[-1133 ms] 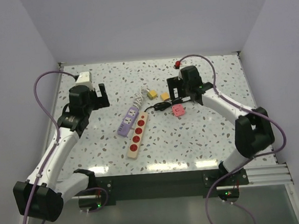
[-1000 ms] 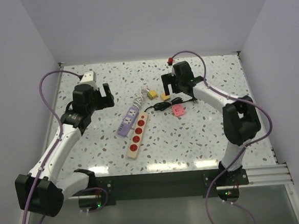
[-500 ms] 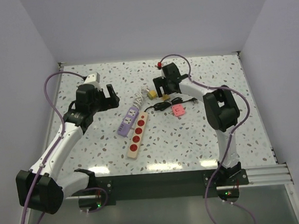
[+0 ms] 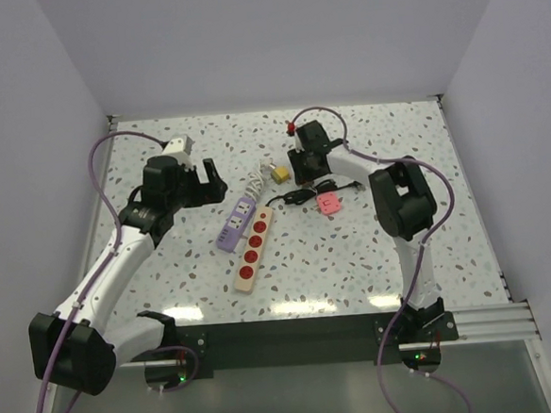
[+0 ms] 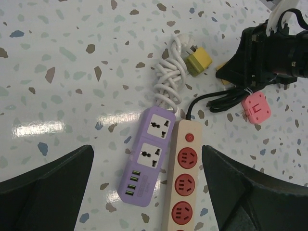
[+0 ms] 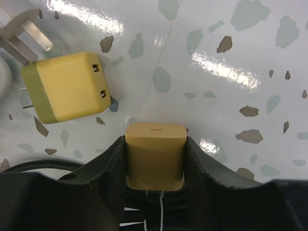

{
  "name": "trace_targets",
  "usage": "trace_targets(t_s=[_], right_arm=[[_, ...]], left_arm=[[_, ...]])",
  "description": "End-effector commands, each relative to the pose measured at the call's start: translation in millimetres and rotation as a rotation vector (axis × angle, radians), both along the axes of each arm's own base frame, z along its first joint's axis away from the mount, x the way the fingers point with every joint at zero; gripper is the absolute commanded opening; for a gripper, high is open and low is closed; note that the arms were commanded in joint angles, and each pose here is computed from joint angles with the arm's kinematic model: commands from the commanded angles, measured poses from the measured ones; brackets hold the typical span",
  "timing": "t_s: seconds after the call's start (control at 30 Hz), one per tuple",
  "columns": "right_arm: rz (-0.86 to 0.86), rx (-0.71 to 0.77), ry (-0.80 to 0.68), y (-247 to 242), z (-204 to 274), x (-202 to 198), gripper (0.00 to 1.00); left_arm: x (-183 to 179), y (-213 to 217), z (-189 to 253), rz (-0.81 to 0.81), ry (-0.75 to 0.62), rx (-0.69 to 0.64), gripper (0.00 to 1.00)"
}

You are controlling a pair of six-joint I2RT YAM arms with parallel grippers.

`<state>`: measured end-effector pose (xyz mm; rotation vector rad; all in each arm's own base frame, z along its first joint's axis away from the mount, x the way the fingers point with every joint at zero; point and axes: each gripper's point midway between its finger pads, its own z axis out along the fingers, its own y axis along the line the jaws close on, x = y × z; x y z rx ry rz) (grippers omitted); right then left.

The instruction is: Insert the plug

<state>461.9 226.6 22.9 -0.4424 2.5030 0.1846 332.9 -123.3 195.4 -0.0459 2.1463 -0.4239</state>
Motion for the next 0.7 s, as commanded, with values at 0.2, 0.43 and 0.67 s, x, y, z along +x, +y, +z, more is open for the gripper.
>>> trace_targets(t_s=[0.2,0.43,0.67], right_arm=[[-0.124,0.397,0.032,36,140,-41,0.00],[-0.265,0.642,0.104,39,182,-92,0.00],[-0.324,0.708,0.082,38,194,-117,0.00]], left_arm=[[-1,-52,28,-0.202,-0.150,-0.088,0.99],[-2,-103,24,-0.317,-0.185,-0.138,0.98],[-1,-147,51,-0.353,-0.236,-0.300,1.00]])
